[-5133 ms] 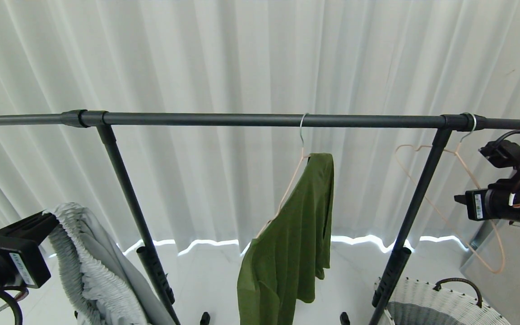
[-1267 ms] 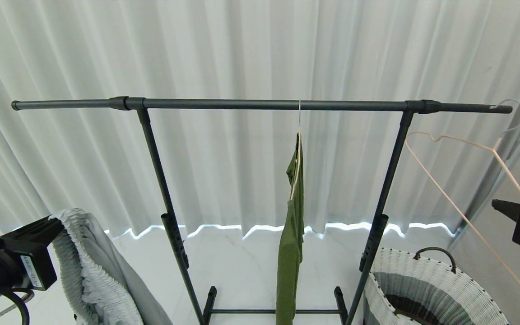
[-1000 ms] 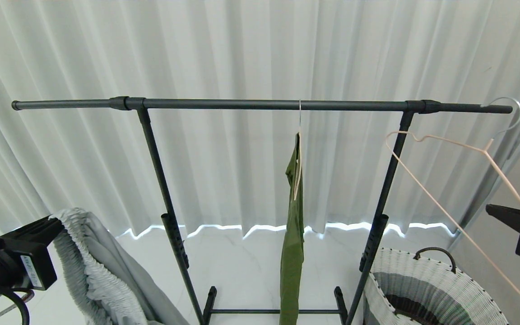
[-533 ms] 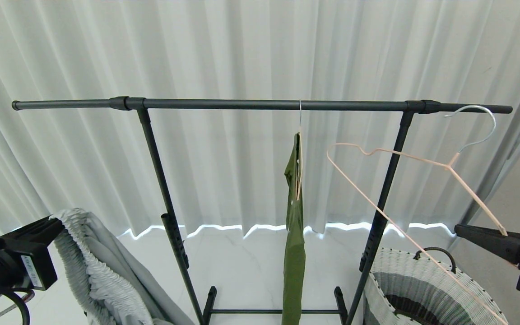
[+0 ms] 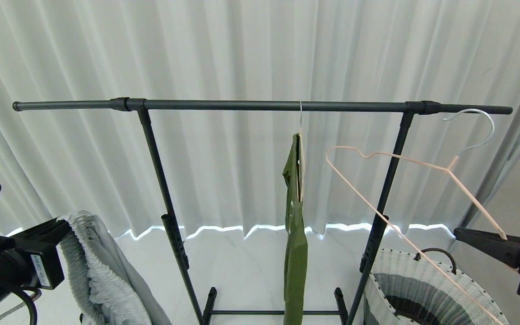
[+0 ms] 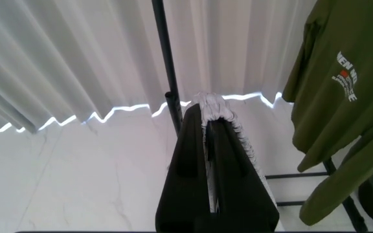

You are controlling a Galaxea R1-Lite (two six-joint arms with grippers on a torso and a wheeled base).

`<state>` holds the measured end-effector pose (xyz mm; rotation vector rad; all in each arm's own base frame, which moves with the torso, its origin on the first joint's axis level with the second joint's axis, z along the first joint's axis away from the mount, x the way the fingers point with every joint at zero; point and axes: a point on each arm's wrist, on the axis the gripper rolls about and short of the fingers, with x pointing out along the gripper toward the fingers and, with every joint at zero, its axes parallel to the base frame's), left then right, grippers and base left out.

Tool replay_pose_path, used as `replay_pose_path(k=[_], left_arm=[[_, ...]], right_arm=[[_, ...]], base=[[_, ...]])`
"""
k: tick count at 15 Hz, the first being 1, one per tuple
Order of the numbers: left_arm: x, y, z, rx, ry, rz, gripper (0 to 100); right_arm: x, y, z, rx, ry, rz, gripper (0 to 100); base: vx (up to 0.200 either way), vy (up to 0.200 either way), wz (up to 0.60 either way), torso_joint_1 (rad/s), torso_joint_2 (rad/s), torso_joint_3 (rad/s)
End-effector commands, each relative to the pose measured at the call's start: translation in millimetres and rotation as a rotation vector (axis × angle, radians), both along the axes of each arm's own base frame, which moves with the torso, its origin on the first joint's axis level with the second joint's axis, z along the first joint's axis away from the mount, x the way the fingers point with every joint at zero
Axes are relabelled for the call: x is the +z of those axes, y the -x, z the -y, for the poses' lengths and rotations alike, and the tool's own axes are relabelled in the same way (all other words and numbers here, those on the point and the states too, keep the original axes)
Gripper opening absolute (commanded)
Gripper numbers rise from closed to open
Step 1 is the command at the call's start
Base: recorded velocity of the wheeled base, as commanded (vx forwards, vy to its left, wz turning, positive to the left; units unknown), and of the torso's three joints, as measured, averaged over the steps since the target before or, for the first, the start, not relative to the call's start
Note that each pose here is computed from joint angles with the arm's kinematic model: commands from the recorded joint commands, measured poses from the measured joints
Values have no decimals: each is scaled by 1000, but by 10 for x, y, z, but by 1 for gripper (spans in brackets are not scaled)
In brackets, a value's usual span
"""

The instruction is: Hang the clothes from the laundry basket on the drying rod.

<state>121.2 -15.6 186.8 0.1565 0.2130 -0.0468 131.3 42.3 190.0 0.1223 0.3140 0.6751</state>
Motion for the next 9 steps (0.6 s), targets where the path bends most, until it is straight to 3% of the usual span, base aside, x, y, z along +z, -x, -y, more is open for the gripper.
replay_pose_path(k=[1, 7, 9], left_arm=[[-5, -8, 3, -1, -1, -4, 0], [-14, -6, 1, -1, -1, -7, 0], [-27, -3, 2, -2, -2, -11, 0]], right_arm=[[-5, -2, -1, 1, 0, -2, 0], [-3, 5, 0, 2, 1, 2, 0], [5, 16, 3, 2, -1, 8, 0]], base=[[0, 200, 0, -7, 2, -2], [0, 200, 0, 3, 6, 0], [0, 0, 0, 0, 0, 0]])
